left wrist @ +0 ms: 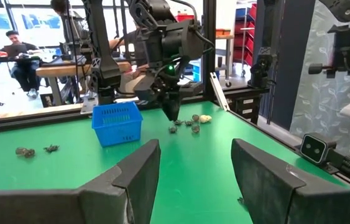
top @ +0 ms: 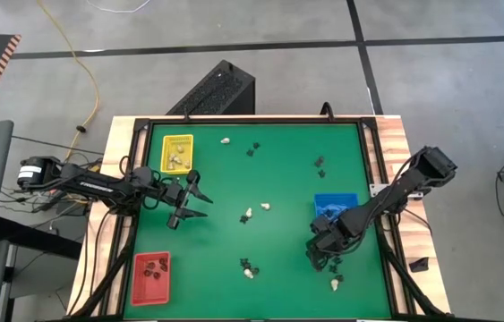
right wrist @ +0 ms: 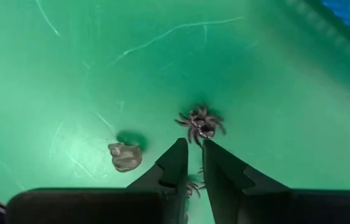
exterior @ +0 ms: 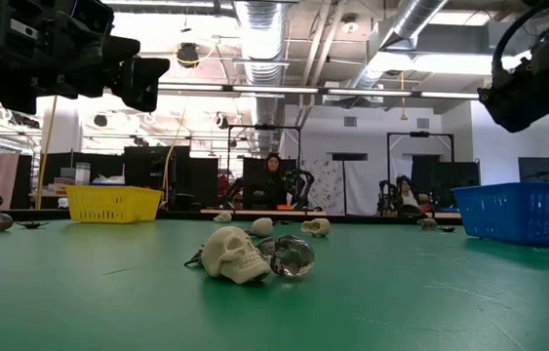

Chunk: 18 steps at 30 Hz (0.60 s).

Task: Sort Halloween decoration
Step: Put the black spider toy into the blue bin

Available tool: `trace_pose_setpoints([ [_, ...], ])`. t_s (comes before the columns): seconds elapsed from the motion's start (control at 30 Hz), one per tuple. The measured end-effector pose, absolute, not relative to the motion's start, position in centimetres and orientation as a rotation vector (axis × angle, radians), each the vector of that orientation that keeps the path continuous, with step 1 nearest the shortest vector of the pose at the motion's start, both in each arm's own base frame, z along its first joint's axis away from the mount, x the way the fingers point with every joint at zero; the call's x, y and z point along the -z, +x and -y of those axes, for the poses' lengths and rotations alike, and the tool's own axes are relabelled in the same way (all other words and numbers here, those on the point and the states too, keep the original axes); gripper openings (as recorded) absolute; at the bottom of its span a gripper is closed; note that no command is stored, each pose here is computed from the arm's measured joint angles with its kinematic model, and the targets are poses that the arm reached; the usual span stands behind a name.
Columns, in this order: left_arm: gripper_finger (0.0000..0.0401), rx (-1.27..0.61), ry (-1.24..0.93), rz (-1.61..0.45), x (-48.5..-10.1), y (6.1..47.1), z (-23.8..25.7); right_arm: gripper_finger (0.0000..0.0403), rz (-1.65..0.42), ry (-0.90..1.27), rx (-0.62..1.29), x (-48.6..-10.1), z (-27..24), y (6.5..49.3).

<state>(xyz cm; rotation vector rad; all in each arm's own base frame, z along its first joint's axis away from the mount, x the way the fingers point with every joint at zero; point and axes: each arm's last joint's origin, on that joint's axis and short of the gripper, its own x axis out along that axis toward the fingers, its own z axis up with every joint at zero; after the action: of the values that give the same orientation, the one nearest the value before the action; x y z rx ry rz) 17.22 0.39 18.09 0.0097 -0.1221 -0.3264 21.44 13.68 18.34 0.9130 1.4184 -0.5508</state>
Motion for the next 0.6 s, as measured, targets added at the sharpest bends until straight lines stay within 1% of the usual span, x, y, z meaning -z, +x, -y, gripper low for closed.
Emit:
trace_pose_setpoints([
  [0.13,0.019,0.327,0.01,0.121,-18.1,17.2,-0.4,0.0114,-1.399,0.903,0.564,-18.3,-13.6,21.5],
  [0.27,0.019,0.327,0.009,0.121,-18.1,17.2,-0.4,0.0161,-1.385,0.889,0.587,-18.0,-13.6,21.6],
  [0.43,0.019,0.327,0.009,0.12,-18.1,17.2,-0.4,0.0216,-1.433,0.86,0.631,-16.9,-13.7,21.8],
  [0.5,0.019,0.327,0.009,0.12,-18.1,17.2,-0.4,0.0229,-1.468,0.855,0.644,-16.2,-13.9,21.8],
  [0.6,0.019,0.327,0.009,0.118,-18.1,17.2,-0.4,0.0239,-1.511,0.849,0.656,-15.4,-14.1,22.0],
])
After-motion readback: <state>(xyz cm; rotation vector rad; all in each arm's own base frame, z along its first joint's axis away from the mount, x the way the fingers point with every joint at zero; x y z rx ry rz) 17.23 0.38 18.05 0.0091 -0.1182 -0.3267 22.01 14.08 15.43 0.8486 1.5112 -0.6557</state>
